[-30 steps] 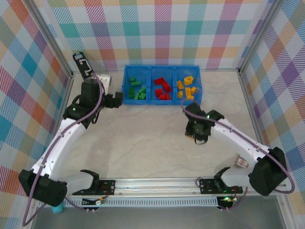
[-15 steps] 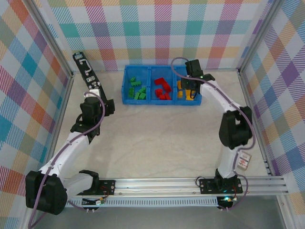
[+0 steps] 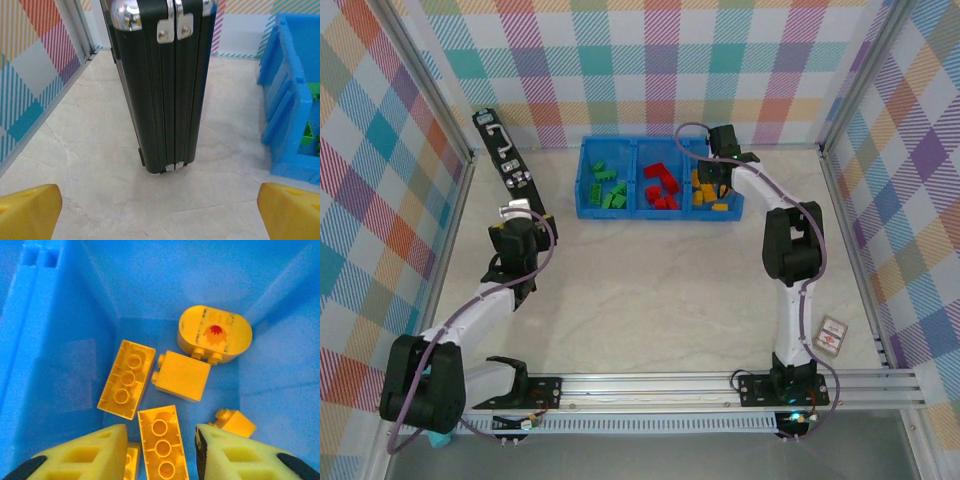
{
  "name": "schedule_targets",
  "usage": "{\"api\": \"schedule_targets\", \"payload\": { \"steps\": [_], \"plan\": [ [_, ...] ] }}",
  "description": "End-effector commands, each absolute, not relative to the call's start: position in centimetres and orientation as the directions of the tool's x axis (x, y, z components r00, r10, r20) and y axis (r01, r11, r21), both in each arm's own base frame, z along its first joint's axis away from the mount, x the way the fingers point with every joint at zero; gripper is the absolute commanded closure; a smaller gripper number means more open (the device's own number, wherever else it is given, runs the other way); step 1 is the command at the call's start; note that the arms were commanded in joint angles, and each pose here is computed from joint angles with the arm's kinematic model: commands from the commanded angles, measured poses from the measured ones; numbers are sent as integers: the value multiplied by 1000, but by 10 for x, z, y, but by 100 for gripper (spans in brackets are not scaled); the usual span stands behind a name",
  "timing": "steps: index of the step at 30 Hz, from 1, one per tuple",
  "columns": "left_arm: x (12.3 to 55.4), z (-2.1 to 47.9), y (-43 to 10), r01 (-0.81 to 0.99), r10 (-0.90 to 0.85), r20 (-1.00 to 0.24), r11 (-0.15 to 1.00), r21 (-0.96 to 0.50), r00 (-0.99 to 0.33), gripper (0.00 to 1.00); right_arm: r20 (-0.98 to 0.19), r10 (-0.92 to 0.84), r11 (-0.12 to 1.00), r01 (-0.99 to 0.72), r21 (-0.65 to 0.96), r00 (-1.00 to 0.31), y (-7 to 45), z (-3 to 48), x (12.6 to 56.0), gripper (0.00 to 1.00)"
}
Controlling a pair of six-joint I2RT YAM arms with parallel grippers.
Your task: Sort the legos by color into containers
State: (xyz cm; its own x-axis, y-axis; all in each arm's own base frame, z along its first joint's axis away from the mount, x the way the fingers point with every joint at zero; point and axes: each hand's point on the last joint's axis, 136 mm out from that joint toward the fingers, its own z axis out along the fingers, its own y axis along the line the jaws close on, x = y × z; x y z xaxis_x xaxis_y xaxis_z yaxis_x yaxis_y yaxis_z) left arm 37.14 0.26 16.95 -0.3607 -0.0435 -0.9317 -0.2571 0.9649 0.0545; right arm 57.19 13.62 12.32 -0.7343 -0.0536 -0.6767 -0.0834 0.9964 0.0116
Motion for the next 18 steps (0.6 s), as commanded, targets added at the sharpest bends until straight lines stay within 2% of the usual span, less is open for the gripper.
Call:
{"api": "schedule_targets", "payload": {
  "steps": [1,8,13,15,16,17,18],
  "plan": [
    [378,165,8,-273,-50,-950,961,38,-308,0,-725,-64,993,-118,23,-685,143,148,581,58],
    [386,142,8,-276,-40,-953,960,46,-299,0,-747,-74,992,-128,16,-661,142,174,581,48],
    [388,115,10,-276,-51,-941,960,47,-335,0,-765,-57,988,-147,50,-642,146,197,574,34],
    [390,103,9,-259,-43,-957,965,34,-286,0,-768,-48,985,-156,68,-639,147,208,567,26],
    [392,91,-1,-197,-38,-938,980,33,-345,0,-772,-47,983,-165,76,-634,149,217,563,21],
    [394,87,3,-208,-59,-935,978,17,-351,0,-775,-46,982,-171,80,-630,148,223,557,6],
    [396,87,9,-215,-79,-944,977,-8,-322,0,-780,-45,980,-177,85,-624,148,231,550,1]
  ]
}}
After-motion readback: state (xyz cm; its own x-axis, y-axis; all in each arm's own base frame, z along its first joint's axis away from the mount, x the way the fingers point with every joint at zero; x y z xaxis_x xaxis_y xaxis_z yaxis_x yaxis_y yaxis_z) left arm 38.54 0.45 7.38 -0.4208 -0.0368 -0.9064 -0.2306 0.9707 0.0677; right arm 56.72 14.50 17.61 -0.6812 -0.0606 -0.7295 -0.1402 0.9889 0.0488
